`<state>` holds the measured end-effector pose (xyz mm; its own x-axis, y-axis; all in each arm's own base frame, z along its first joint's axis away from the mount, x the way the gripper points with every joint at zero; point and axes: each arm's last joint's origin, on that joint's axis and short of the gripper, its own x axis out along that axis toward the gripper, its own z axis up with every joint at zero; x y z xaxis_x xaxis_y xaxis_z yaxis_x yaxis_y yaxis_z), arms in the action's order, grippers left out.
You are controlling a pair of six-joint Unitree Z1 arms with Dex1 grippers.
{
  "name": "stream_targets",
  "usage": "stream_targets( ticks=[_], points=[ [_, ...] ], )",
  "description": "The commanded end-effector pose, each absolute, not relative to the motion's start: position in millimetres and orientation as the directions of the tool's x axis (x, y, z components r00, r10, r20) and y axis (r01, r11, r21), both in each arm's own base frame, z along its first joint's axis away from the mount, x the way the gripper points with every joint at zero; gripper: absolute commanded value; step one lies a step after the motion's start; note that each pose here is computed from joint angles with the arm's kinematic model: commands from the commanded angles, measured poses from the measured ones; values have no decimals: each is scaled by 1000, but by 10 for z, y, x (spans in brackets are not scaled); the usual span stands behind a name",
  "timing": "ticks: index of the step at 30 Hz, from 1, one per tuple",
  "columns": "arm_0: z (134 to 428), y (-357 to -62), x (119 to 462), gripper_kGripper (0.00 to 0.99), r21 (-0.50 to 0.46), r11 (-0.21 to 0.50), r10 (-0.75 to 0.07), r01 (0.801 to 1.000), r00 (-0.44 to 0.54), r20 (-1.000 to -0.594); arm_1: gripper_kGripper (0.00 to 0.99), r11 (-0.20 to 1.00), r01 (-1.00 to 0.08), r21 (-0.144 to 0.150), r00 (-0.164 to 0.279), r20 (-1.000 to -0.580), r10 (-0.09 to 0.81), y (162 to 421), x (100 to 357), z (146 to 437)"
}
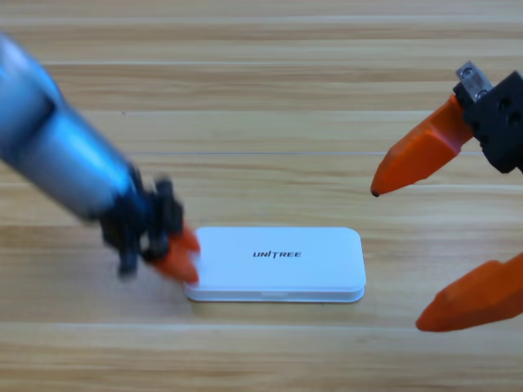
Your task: Clean up eraser and pencils
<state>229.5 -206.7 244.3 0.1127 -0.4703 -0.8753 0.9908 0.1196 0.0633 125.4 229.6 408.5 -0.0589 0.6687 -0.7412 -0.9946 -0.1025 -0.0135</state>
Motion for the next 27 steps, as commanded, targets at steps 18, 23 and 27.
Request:
stream_targets(
  ticks=[18, 23, 27],
  points=[
    [4207, -1481, 963, 990, 99, 10, -751, 995, 73, -657, 986, -82, -997, -3, -54, -735, 676, 2197, 1244, 4066],
    [4187, -1448, 932, 990, 85, 10, -747, 996, 64, -662, 986, -82, -997, -1, -55, -737, 674, 2200, 1247, 4058],
    [4173, -1452, 937, 990, 87, 7, -741, 996, 63, -668, 986, -82, -997, -1, -55, -737, 674, 2200, 1247, 4058]
  ],
)
